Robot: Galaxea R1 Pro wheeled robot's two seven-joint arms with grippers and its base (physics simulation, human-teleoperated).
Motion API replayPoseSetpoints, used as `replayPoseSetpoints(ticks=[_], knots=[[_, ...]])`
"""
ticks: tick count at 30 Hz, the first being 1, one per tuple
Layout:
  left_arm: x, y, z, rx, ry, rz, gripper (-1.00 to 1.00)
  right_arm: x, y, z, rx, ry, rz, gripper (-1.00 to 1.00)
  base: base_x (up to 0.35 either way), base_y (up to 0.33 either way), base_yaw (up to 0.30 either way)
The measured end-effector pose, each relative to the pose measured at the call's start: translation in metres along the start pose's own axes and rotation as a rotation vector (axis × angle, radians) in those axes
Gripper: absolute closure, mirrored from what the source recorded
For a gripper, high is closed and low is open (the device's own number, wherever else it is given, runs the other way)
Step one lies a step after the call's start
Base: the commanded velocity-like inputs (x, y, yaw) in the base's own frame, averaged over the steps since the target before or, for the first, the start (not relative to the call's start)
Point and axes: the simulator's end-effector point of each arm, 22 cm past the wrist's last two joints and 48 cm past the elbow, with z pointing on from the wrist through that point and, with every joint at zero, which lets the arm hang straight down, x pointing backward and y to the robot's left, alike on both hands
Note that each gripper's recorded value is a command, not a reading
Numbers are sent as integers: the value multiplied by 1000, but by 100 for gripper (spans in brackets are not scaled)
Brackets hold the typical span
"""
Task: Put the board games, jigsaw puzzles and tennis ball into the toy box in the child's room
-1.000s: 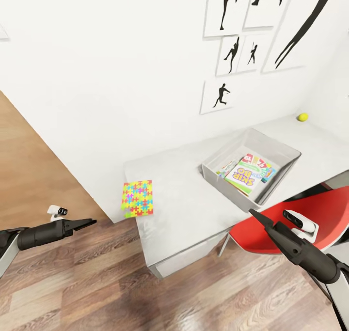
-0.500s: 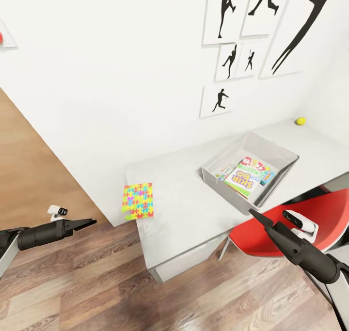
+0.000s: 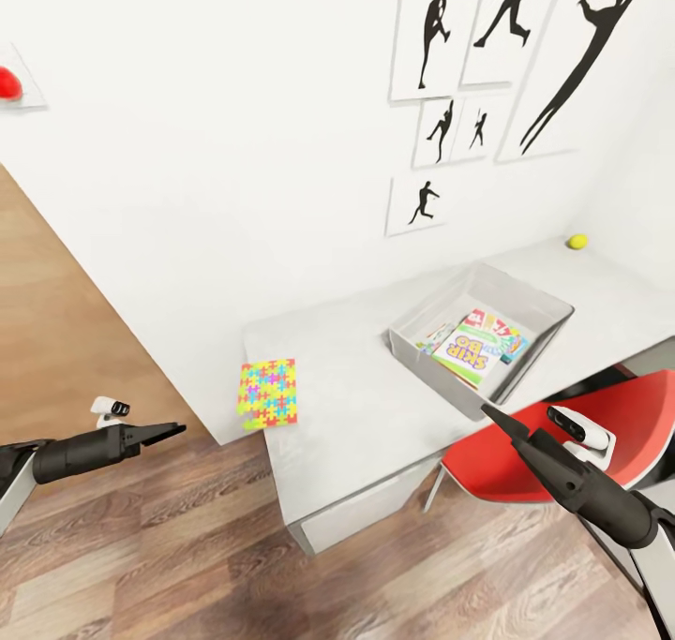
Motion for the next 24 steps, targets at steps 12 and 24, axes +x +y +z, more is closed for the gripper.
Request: replayPoseSetpoints(ticks=[12,24], knots=[[-5,-9,-2,4,-6,18,-100,-5,8,2,-13,-4,-16,-100,88,38,0],[-9,-18,-4,9,-12,36,-100,-10,16,4,-25,-7,-32,-100,167,49,0]])
